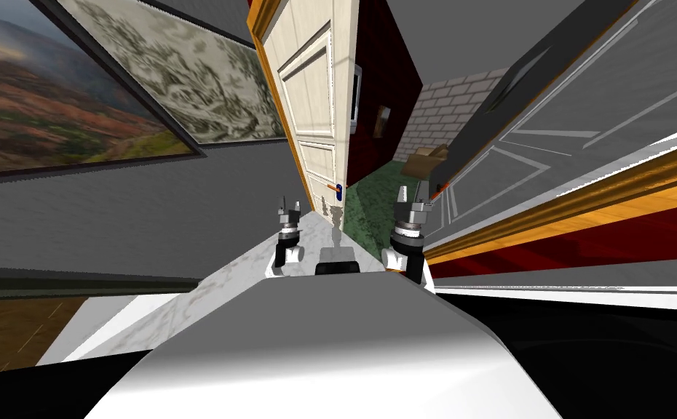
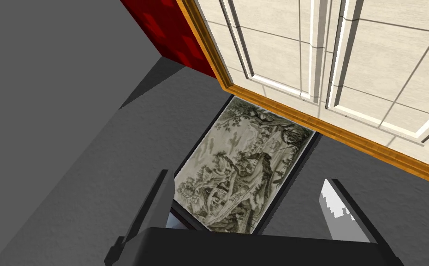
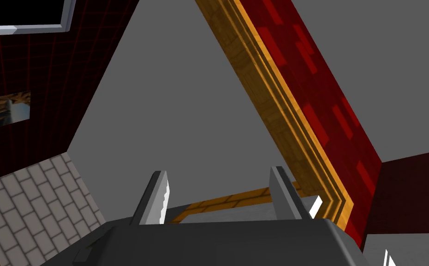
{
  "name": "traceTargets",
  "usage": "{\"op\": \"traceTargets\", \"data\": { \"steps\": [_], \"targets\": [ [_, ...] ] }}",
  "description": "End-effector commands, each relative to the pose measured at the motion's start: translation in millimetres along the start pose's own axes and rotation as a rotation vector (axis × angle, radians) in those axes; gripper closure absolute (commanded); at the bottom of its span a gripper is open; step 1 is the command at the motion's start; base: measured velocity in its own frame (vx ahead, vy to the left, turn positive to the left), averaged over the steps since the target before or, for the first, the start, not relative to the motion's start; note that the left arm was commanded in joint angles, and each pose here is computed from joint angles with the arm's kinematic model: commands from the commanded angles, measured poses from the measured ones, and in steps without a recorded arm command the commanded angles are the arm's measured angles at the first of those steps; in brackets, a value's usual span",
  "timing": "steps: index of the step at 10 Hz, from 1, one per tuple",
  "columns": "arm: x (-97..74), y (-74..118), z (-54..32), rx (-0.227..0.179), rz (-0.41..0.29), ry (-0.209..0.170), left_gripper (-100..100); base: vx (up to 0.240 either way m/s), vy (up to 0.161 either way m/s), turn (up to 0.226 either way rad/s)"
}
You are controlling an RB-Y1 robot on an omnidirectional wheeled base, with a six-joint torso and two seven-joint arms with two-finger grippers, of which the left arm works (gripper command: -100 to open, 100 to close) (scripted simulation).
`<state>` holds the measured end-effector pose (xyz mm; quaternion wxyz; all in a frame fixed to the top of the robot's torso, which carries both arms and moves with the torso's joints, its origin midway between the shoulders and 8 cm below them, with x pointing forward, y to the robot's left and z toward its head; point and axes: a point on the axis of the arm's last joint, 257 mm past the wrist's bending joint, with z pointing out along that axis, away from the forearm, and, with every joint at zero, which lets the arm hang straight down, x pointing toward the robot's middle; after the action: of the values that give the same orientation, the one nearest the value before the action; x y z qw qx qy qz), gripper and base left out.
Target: Push the door open
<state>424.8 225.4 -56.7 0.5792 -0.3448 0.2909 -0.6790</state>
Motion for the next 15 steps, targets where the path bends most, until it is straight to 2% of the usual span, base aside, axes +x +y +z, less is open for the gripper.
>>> {"op": "traceTargets", "data": {
  "steps": [1,2,3,4,6,7,8,9,10,11,12,13,14,15],
  "targets": [
    [0.9,14.0,1.9,-0.024,-0.004,0.004,-100,0.054,0.055,-0.053],
    [6.4,21.5,6.3,-0.032,-0.011,0.016,-100,0.045,0.056,-0.061],
    [5.2,28.0,3.6,-0.046,-0.01,0.014,-100,0.038,0.05,-0.046],
    [9.8,42.1,5.3,-0.069,-0.017,0.024,-100,0.044,0.056,-0.073],
    [21.6,62.9,12.1,-0.098,-0.03,0.049,-100,0.067,0.1,-0.15],
    [20.1,70.7,8.4,-0.116,-0.028,0.046,-100,0.058,0.073,-0.047],
    [26.3,80.6,11.7,-0.13,-0.034,0.059,-100,0.061,0.053,-0.059],
    [25.5,84.7,9.7,-0.14,-0.033,0.057,-100,0.038,0.047,-0.05],
    [32.2,93.7,13.5,-0.152,-0.038,0.071,-100,0.04,0.061,-0.089],
    [31.2,98.7,10.8,-0.164,-0.037,0.069,-100,0.032,0.053,-0.058],
    [38.3,106.3,15.2,-0.173,-0.042,0.084,-100,0.035,0.055,-0.087],
    [37.0,112.5,11.8,-0.188,-0.041,0.081,-100,0.033,0.046,-0.047],
    [43.4,123.4,14.1,-0.206,-0.044,0.095,-100,0.044,0.052,-0.09],
    [42.9,126.0,12.6,-0.212,-0.044,0.094,-100,0.033,0.053,-0.045]
  ]
}}
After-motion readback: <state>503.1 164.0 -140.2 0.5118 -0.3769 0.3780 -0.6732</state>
